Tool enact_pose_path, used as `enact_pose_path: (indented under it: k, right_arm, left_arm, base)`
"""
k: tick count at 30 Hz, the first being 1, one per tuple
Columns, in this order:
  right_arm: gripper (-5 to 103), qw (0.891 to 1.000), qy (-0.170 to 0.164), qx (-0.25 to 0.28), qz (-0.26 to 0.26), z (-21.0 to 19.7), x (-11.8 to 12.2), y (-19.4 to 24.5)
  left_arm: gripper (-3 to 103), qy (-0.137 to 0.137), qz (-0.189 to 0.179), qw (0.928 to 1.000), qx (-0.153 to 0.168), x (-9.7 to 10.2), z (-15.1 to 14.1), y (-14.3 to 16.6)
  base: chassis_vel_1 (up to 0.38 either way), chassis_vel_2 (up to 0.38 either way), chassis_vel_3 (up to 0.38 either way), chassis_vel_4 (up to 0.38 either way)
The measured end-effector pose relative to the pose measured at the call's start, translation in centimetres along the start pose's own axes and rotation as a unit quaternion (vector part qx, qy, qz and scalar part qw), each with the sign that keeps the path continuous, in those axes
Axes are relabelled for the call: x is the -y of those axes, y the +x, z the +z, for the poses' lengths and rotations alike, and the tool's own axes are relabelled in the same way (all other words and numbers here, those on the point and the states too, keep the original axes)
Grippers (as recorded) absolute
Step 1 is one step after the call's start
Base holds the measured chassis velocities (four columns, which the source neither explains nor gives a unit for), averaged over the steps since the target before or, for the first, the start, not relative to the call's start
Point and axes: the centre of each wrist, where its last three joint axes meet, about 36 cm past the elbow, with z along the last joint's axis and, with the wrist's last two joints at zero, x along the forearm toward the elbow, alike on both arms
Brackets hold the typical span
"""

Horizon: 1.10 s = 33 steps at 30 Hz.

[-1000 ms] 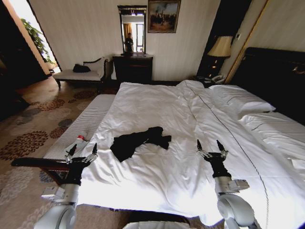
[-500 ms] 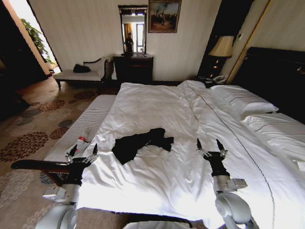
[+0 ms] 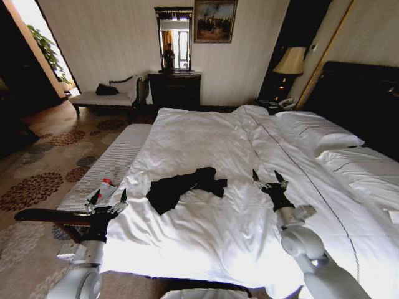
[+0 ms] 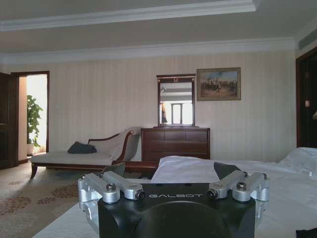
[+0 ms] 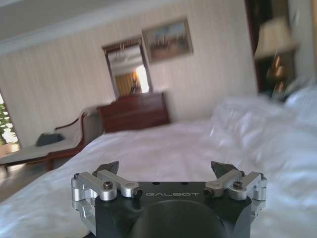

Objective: Fold the clothes on the bed.

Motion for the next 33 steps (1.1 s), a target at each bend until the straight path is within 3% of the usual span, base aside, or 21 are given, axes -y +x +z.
enact_pose_path:
  k: [1,4,6,10,16,22,33]
  right_arm:
    - [100,0.999,-0.03,-0.033,-0.013,-1.0,0.1,-2.0]
    - [100,0.996,-0.059,-0.06,-0.026,-1.7,0.3,-4.3]
    - [100,0.987,-0.102,-0.114,-0.047,-2.4,0.4,-7.7]
    - [100,0.975,-0.124,-0.174,-0.064,-2.8,-0.2,-11.6]
    - [100,0.968,-0.119,-0.214,-0.051,-4.1,-2.1,-16.4]
    - [100,0.951,-0.119,-0.285,-0.024,-3.4,-4.0,-21.4]
    - [100,0.94,-0.106,-0.324,-0.026,-1.6,-7.4,-25.7]
  left_arm:
    - [100,-0.003,-0.001,1.0,-0.002,-0.1,-0.2,0.1]
    - [100,-0.007,-0.004,1.0,-0.004,-0.3,-0.4,0.3]
    - [100,-0.011,-0.007,0.9999,-0.008,-0.5,-0.7,0.7]
    - [100,-0.013,-0.013,0.9998,-0.009,-0.6,-0.9,1.0]
    - [100,-0.013,-0.02,0.9997,-0.011,-0.7,-1.0,1.3]
    - [100,-0.015,-0.026,0.9995,-0.01,-1.0,-0.7,1.1]
    - [100,-0.012,-0.031,0.9994,-0.014,-1.0,-0.1,0.8]
  base:
    - [0.0,0.0,0.0,0.0]
    - [0.0,0.0,0.0,0.0]
    - [0.0,0.0,0.0,0.0]
    - [0.0,0.0,0.0,0.0]
    - [0.0,0.0,0.0,0.0]
    - [0.0,0.0,0.0,0.0]
    - [0.0,0.0,0.0,0.0]
